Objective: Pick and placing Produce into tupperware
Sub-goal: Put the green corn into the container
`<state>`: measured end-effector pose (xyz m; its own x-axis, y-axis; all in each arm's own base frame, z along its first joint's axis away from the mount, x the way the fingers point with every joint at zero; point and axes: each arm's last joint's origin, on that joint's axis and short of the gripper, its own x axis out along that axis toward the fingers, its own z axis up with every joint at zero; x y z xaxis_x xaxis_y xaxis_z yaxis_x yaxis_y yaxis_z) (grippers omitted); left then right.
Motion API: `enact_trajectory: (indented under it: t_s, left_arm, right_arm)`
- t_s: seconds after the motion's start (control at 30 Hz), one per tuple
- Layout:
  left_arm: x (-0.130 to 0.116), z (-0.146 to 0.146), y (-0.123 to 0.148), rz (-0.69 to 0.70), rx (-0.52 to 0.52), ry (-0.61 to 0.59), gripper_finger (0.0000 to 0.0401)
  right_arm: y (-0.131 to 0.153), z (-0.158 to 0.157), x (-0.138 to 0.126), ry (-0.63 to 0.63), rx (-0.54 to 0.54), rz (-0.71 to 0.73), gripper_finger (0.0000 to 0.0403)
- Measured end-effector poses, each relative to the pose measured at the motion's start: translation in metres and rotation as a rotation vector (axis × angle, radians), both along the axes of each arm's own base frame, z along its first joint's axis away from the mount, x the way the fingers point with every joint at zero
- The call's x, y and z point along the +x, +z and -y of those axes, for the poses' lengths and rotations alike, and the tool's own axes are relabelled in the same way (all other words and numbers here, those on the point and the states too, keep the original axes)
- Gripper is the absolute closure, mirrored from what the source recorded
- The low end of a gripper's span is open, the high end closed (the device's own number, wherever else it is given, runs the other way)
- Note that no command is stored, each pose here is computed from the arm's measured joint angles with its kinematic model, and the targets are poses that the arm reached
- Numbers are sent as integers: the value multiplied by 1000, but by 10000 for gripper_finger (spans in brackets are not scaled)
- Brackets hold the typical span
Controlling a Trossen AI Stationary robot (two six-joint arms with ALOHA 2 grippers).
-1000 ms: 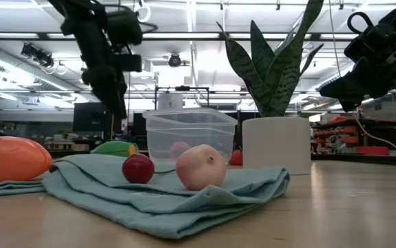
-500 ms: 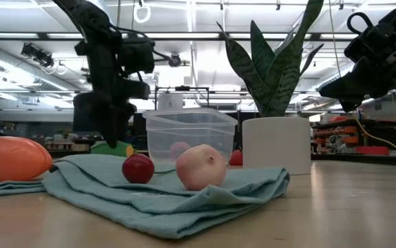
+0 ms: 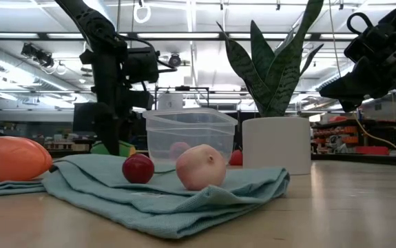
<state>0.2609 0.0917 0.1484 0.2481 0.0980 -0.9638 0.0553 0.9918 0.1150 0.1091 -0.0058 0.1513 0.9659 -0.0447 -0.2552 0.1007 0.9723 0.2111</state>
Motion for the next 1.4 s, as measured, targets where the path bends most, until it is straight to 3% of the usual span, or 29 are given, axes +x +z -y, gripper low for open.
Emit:
enact_trajectory:
  t_s: [0.3,0.6,0.77,1.0,1.2,1.4]
  left_arm:
    - [1,0,0,9,6,3,183]
    - [3,-3,4,-17,86,-22,187]
    - [23,-11,36,53,133,-16,180]
    - [47,-17,107,148,161,-29,189]
    - [59,-13,149,339,-53,-23,176]
    - [68,7,149,400,-184,-44,188]
  right_arm:
    - [0,0,0,0,0,0,357]
    - [0,0,0,0,0,0,358]
    - [0,0,0,0,0,1,358]
    - [0,0,0,0,0,0,358]
    - [0,0,0,0,0,0,358]
    - [0,0,0,0,-1,0,358]
